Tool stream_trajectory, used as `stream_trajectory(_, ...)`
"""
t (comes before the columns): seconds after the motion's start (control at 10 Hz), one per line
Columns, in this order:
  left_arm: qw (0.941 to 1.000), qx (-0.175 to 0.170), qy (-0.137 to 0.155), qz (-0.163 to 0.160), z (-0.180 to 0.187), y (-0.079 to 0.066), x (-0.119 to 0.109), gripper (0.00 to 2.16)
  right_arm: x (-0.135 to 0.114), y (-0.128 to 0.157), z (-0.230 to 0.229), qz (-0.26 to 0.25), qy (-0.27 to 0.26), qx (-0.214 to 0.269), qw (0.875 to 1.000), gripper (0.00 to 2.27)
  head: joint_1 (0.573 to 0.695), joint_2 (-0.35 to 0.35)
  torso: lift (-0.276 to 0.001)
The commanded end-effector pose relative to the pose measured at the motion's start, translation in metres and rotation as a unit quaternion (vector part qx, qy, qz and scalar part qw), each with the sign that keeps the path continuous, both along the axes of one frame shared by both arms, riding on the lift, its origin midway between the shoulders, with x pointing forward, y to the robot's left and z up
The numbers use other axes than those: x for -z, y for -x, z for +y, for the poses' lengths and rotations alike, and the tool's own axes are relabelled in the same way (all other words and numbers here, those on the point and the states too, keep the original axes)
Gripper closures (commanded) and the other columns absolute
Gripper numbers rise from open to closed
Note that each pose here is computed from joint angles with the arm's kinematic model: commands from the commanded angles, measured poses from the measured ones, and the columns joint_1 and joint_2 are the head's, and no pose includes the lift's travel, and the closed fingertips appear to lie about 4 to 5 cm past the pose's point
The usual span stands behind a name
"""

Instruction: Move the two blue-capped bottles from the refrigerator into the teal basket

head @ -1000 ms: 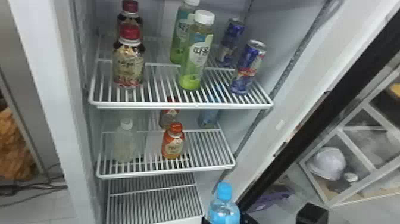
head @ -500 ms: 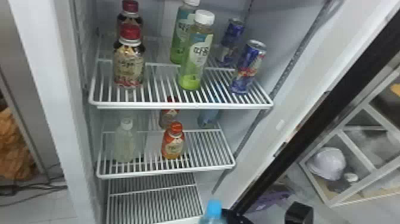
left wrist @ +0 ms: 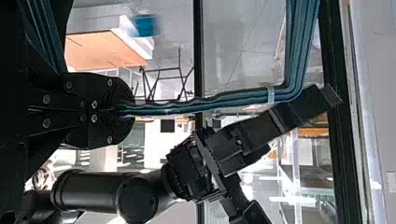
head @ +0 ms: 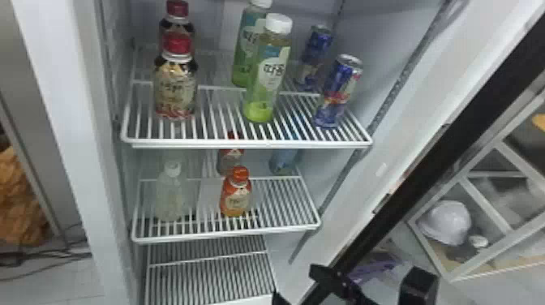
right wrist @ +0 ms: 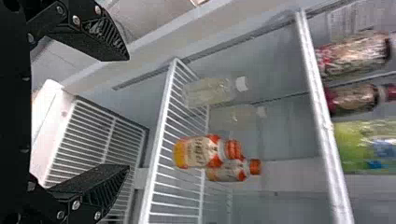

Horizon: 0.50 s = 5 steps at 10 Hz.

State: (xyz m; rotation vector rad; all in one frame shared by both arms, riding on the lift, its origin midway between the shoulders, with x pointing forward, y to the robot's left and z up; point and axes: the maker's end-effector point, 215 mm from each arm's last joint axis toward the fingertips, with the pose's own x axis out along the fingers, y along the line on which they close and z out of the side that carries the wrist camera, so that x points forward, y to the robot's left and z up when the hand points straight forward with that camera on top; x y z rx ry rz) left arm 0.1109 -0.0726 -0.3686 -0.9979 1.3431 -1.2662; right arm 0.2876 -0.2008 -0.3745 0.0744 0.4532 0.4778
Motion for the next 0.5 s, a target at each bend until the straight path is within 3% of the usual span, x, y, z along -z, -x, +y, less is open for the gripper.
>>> stream_trajectory(0.0, 1.0000, 0.000, 0.000, 0.000, 0.000, 0.000, 0.000, 1.19, -0.004, -0.014, -0.008, -0.029, -0.002, 0.014, 0.999, 0.21, 0.695, -0.350, -0.136)
stream_trajectory(0.4, 1.0000, -0.002, 0.001, 0.004, -0.001, -0.001, 0.001, 1.19, -0.001, -0.053, -0.034, -0.094, -0.008, 0.061, 0.994, 0.21, 0.695, -0.350, -0.136)
